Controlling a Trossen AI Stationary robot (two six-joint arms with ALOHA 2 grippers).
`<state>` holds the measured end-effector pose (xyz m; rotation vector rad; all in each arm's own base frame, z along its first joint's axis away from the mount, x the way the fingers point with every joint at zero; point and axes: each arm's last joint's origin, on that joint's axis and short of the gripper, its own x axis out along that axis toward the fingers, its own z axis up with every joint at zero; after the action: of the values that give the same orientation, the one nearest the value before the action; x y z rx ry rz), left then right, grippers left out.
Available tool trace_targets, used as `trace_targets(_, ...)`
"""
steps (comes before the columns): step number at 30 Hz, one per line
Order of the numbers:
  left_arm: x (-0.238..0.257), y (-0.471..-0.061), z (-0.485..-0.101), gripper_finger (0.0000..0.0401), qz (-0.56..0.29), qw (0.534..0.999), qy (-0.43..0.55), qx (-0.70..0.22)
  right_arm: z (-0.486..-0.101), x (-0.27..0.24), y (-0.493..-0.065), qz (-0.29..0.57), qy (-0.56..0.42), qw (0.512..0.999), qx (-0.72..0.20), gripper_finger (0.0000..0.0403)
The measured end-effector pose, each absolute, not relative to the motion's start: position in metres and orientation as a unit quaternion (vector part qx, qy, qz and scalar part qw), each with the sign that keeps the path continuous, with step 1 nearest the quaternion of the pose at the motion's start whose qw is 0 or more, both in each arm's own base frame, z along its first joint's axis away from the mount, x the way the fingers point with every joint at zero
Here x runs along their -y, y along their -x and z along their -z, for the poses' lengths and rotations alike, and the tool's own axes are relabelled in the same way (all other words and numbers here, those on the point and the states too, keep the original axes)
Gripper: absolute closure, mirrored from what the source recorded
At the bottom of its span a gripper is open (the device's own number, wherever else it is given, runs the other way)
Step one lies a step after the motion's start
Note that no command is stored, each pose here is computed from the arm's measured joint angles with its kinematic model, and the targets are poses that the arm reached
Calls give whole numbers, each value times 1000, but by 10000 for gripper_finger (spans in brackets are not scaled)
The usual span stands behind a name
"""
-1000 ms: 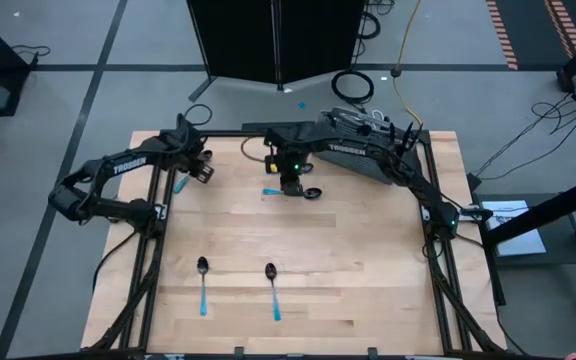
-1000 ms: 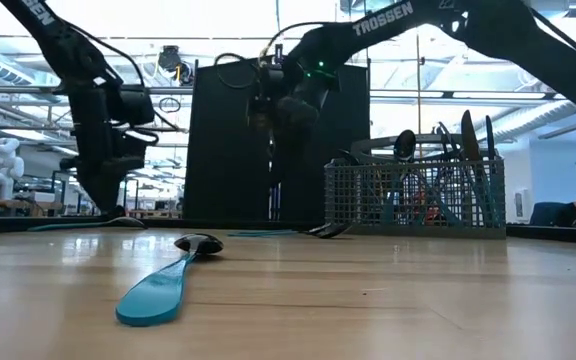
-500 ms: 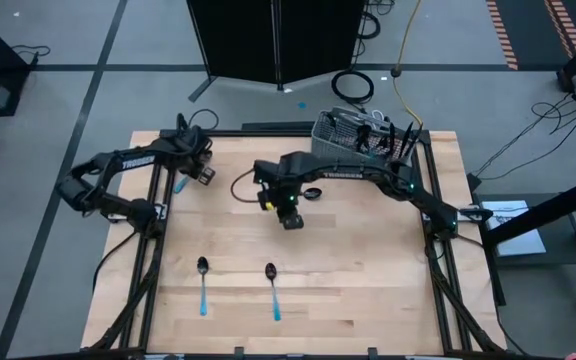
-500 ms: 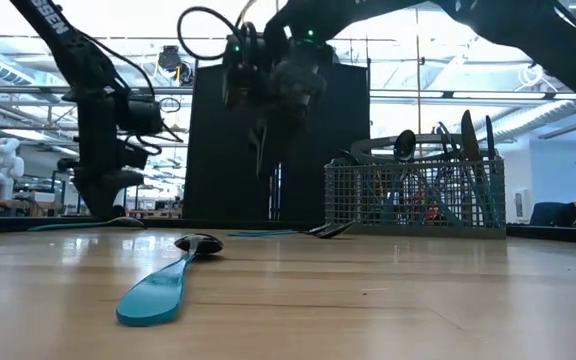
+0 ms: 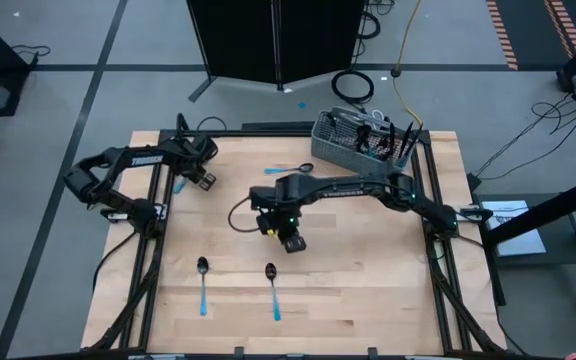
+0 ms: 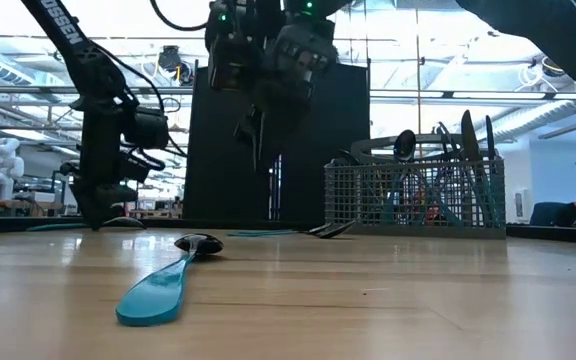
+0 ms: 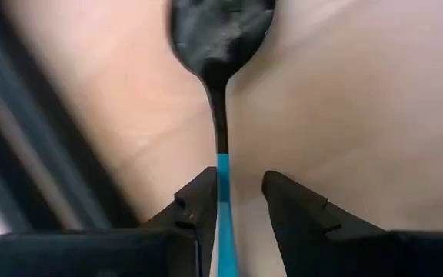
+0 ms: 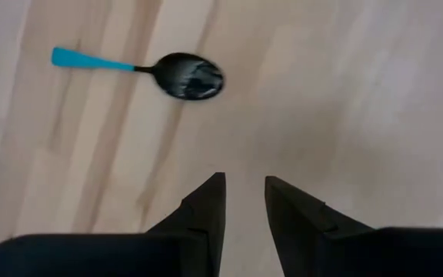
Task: Sort silverware
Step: Put the blue spoon into the left of the blue utensil organizer
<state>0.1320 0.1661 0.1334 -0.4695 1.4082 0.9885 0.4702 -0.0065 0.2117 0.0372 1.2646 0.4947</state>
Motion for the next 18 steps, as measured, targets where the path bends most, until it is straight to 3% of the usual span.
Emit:
trace_targets(9, -166, -134, -134, 295, -387, 653, 237, -607, -211, -39, -466, -243, -18, 759, -603, 316)
trace_targets(16, -165, -135, -134, 385, -379, 656, 246, -604, -211, -68, -463, -264, -2, 750, -606, 316)
trace_targets(18, -164, -134, -136, 391, -380, 659, 244, -602, -211, -70, -462, -277, 9, 746, -605, 316)
